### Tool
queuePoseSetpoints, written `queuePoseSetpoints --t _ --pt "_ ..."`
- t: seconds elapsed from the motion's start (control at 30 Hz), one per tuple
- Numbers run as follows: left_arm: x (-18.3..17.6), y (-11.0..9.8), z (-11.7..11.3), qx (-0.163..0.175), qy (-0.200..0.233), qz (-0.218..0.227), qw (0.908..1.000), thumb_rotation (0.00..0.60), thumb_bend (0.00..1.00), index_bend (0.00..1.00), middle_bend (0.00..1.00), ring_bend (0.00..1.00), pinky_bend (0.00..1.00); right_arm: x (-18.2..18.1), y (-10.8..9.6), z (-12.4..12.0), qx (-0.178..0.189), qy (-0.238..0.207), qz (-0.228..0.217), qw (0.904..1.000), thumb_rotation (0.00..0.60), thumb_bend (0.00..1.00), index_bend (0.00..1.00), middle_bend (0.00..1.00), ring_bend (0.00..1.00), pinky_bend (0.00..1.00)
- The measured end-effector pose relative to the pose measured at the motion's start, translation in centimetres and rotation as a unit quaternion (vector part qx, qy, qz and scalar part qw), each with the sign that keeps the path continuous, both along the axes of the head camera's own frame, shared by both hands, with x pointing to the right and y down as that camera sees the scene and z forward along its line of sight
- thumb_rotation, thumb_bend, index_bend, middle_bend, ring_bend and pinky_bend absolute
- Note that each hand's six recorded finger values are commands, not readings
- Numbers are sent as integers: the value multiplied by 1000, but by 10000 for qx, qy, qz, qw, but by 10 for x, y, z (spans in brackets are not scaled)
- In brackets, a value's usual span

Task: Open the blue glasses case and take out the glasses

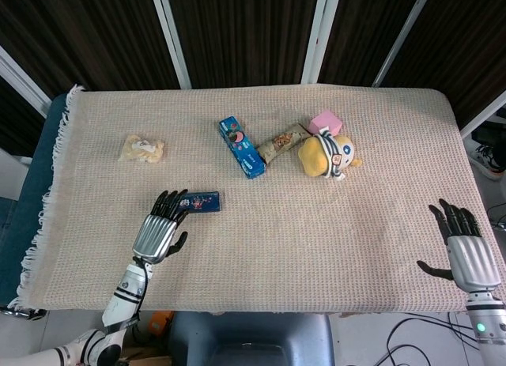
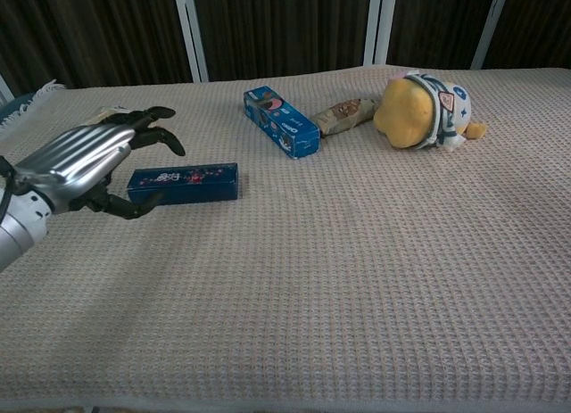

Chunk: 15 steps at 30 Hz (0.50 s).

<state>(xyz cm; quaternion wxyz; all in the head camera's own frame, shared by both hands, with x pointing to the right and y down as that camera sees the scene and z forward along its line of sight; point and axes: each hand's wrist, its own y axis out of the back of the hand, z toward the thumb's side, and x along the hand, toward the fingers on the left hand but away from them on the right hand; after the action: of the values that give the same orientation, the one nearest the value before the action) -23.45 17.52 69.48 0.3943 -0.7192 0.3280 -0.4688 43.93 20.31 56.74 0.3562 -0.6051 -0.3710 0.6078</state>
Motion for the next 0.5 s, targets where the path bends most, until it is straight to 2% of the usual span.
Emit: queuePoseSetpoints --t 0.23,0.5 --pt "21 -21 29 -96 -284 10 9996 600 366 279 0 0 0 9 -1 -4 16 28 129 9999 600 61 0 0 0 0" --pt "34 -26 47 -117 -375 48 9992 600 360 316 1 0 0 16 -3 -4 -22 68 227 9997 600 61 0 0 0 0"
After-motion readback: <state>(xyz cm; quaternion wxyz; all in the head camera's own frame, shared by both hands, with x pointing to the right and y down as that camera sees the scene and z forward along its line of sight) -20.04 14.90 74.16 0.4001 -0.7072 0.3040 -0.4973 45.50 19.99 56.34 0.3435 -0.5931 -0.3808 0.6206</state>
